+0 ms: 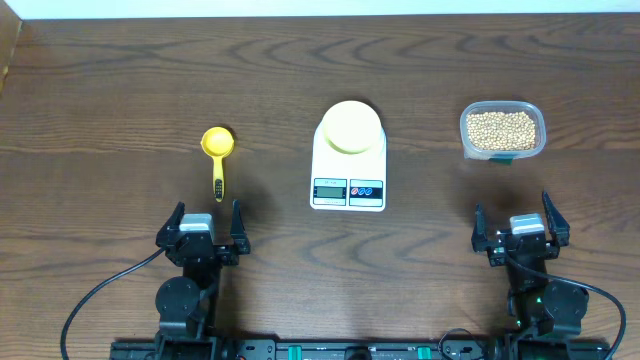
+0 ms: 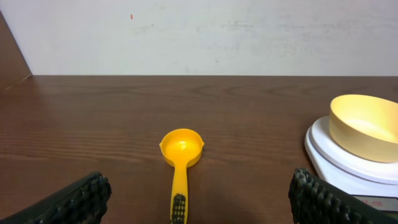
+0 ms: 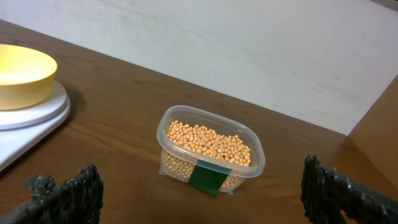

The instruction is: Scoop item into bowl and weigh 50g on scale

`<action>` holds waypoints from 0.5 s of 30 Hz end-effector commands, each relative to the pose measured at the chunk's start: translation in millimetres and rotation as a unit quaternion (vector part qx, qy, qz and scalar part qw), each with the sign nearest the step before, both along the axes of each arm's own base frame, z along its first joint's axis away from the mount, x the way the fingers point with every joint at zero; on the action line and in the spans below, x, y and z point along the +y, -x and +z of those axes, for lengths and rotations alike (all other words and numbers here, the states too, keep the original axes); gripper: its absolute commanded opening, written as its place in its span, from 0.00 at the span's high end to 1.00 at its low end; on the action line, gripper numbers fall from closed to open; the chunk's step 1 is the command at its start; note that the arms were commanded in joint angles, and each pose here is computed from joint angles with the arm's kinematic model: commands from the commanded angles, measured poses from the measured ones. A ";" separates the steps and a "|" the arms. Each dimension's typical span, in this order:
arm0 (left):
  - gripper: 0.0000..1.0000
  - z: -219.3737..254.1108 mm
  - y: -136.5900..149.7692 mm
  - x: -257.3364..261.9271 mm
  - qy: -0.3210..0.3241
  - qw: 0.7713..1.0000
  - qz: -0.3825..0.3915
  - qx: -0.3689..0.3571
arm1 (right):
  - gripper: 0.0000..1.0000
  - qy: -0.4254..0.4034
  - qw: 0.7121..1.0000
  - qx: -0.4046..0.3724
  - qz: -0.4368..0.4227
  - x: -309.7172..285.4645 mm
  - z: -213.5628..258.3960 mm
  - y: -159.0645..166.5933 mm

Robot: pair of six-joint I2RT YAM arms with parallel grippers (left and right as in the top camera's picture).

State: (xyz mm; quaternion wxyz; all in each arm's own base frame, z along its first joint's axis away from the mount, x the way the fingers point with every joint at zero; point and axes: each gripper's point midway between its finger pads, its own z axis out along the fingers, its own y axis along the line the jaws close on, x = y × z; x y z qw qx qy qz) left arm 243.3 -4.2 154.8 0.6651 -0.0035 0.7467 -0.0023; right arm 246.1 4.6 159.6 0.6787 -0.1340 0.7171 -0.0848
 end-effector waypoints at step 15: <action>0.06 -17.7 -0.5 -7.8 0.005 1.000 -0.023 0.019 | 0.01 -0.007 1.000 0.000 0.003 1.6 -0.5 0.3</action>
